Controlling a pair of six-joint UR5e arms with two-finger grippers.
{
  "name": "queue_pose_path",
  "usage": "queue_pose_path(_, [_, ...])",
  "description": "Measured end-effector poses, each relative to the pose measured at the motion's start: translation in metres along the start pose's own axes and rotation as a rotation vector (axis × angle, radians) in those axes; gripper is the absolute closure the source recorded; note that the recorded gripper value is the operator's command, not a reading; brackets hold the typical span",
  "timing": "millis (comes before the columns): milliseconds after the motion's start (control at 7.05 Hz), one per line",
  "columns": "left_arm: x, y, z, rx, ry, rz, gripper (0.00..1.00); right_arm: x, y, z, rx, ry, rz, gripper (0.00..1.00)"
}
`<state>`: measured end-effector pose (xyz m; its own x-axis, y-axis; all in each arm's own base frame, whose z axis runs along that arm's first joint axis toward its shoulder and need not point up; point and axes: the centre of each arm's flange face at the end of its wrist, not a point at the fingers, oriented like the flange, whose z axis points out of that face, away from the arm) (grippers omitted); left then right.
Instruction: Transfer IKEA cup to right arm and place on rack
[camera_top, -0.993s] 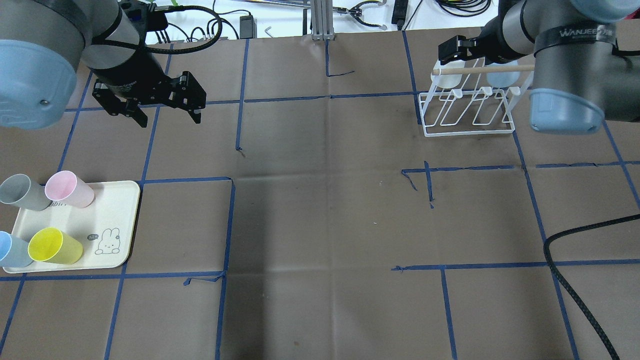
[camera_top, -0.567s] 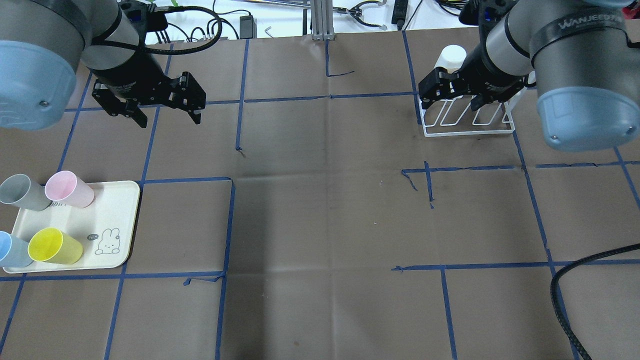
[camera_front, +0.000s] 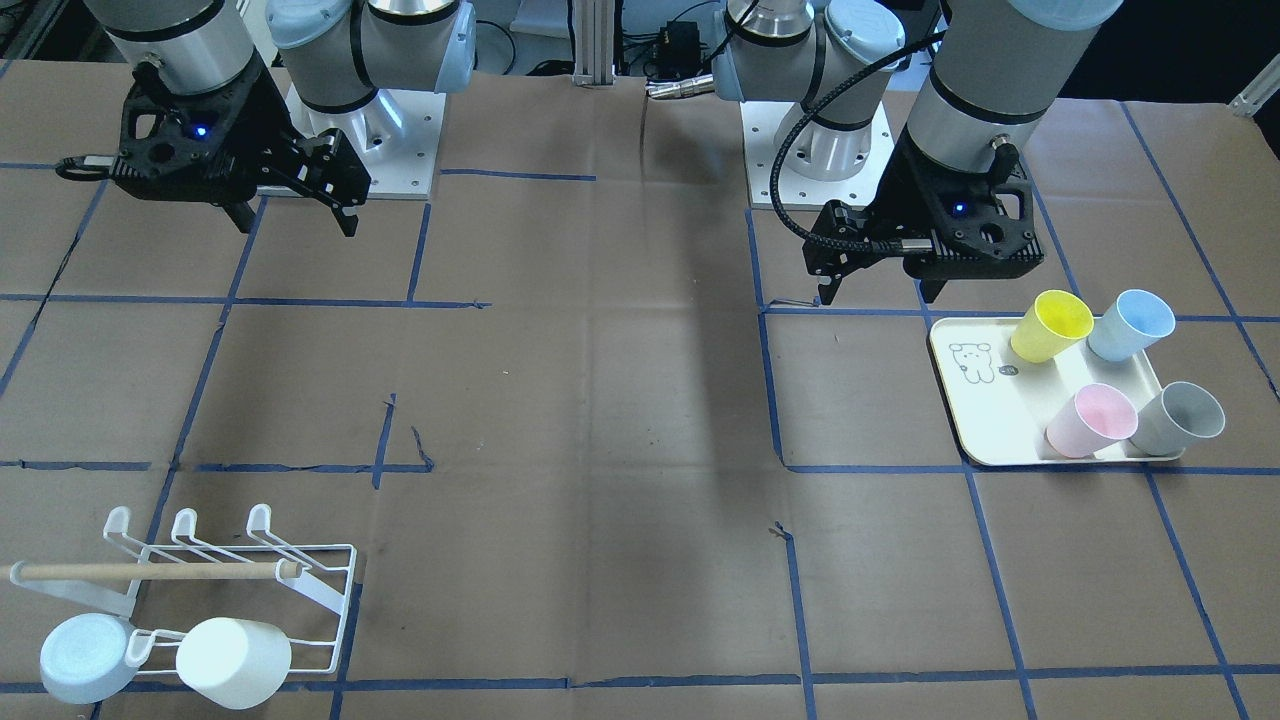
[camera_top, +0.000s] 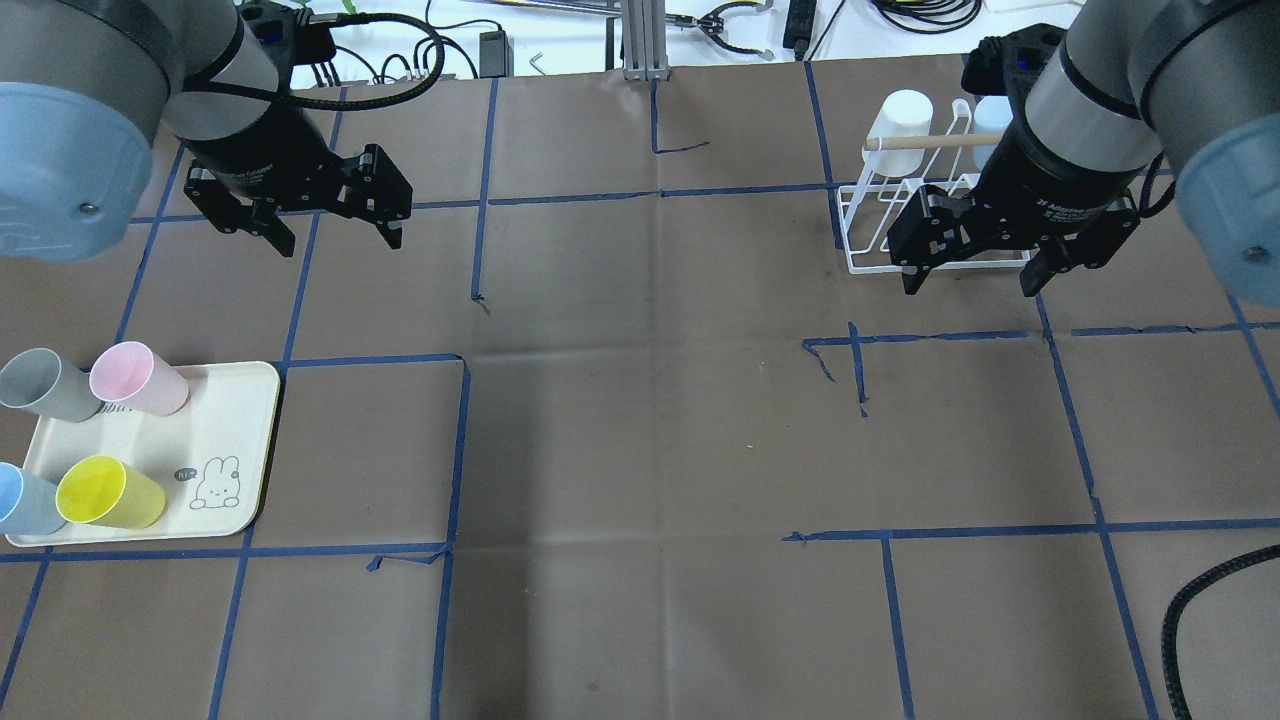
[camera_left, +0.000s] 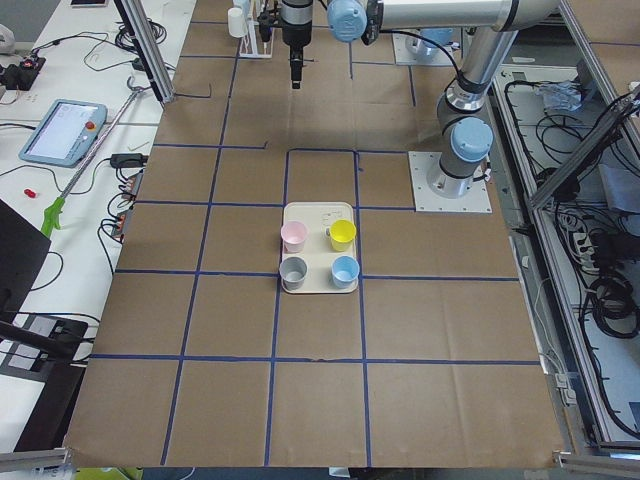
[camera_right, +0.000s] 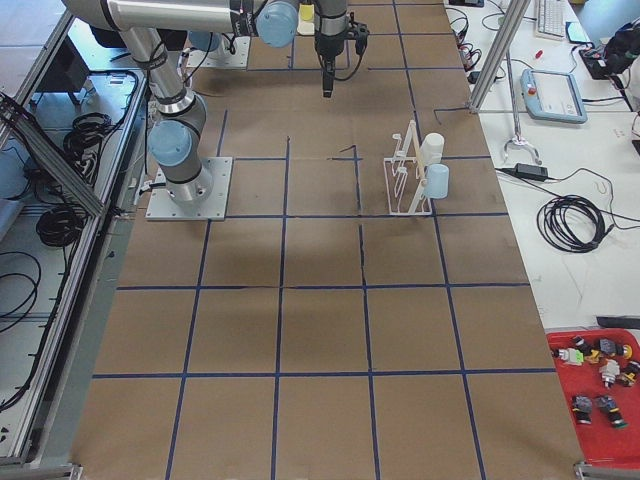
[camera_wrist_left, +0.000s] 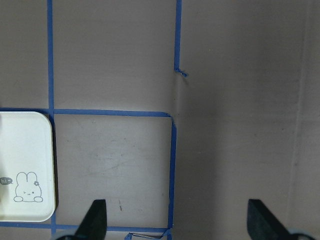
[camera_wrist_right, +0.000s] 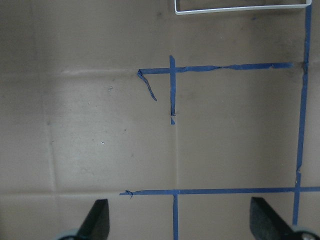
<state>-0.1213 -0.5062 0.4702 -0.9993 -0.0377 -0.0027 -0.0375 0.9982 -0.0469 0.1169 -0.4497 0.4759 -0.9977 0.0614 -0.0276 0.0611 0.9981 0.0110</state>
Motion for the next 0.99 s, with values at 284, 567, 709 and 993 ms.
queue_pose_path(284, [0.000,0.000,0.001,-0.002,0.001,-0.006,0.01,-0.018,0.002,-0.005,-0.001,0.016,-0.010,0.00])
queue_pose_path(567, [0.000,0.000,0.001,-0.002,0.002,-0.023,0.01,-0.028,0.005,-0.003,-0.001,0.035,-0.029,0.00])
queue_pose_path(709, [0.000,-0.001,0.002,-0.003,0.002,-0.034,0.01,-0.029,0.006,-0.001,-0.003,0.037,-0.032,0.00])
queue_pose_path(993, [0.000,-0.001,0.002,-0.005,0.001,-0.041,0.01,-0.029,0.007,0.003,-0.010,0.039,-0.033,0.00])
